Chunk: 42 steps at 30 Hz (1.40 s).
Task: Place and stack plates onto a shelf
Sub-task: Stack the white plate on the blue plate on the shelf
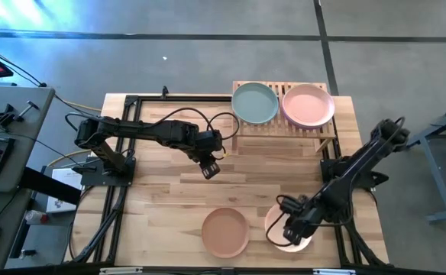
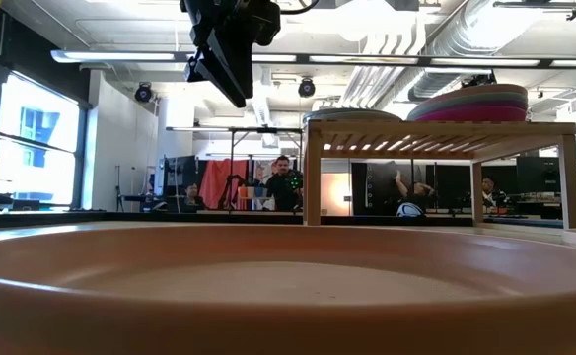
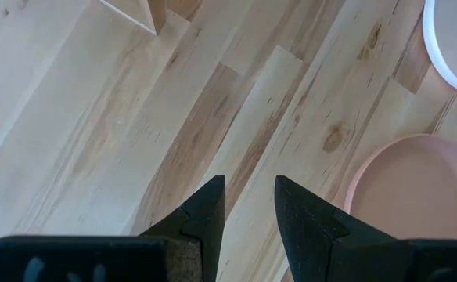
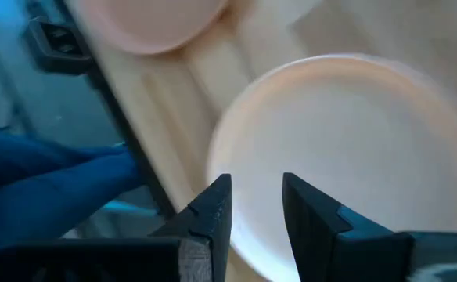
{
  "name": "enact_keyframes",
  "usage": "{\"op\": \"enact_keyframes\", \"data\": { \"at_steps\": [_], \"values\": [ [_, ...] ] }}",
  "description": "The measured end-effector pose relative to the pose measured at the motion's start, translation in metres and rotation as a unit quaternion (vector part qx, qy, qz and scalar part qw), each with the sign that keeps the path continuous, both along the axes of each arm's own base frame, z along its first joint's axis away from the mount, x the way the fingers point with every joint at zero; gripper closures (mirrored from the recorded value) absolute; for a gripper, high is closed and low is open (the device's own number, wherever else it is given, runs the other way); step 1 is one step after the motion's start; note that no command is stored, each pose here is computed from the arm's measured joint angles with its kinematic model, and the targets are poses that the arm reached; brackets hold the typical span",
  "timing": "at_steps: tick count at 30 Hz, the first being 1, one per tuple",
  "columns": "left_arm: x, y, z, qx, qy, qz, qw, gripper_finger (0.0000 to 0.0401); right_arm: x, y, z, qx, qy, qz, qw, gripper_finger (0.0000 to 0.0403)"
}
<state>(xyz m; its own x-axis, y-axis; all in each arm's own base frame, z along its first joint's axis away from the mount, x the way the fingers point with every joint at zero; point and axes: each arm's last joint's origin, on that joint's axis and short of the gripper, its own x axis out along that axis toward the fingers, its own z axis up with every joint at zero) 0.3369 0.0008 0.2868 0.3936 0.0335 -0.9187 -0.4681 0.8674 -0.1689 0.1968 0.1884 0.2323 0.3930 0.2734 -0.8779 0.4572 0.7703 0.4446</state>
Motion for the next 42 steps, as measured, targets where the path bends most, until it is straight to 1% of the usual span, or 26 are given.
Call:
{"op": "enact_keyframes", "data": {
  "at_steps": [2, 5, 9, 12, 16, 22, 28, 33, 42],
  "values": [
    [0.0, 0.0, 0.0, 0.0, 0.0, 0.0, 1.0, 0.0298, 0.004, 0.005, -0.008, 0.018, -0.009, 0.004, 1.0, 0.0308],
    [0.0, 0.0, 0.0, 0.0, 0.0, 0.001, 1.0, 0.0298, 0.011, 0.013, -0.018, 0.032, -0.01, 0.01, 0.999, 0.0308],
    [0.0, 0.0, 0.0, -0.001, -0.001, 0.002, 1.0, 0.0298, 0.023, 0.025, -0.03, 0.047, 0.009, 0.015, 0.999, 0.0308],
    [0.0, 0.0, 0.0, -0.004, -0.002, 0.01, 1.0, 0.0298, 0.032, 0.036, -0.038, 0.046, 0.029, 0.023, 0.998, 0.0308],
    [0.001, 0.0, 0.0, -0.005, -0.003, 0.012, 1.0, 0.0298, 0.041, 0.045, -0.049, 0.025, 0.058, 0.023, 0.998, 0.0308],
    [0.003, 0.0, 0.001, -0.006, -0.018, 0.012, 1.0, 0.0298, 0.047, 0.05, -0.066, 0.003, 0.083, 0.018, 0.996, 0.0308],
    [0.004, 0.0, 0.002, -0.007, -0.022, 0.015, 1.0, 0.0298, 0.048, 0.052, -0.072, -0.003, 0.087, 0.016, 0.996, 0.0308],
    [0.004, 0.0, 0.002, -0.015, -0.023, 0.032, 0.999, 0.0298, 0.05, 0.052, -0.074, -0.006, 0.083, 0.009, 0.996, 0.0308],
    [0.004, 0.0, 0.002, -0.012, -0.023, 0.026, 0.999, 0.0298, 0.052, 0.054, -0.082, -0.006, 0.093, 0.005, 0.996, 0.0308]
  ]
}}
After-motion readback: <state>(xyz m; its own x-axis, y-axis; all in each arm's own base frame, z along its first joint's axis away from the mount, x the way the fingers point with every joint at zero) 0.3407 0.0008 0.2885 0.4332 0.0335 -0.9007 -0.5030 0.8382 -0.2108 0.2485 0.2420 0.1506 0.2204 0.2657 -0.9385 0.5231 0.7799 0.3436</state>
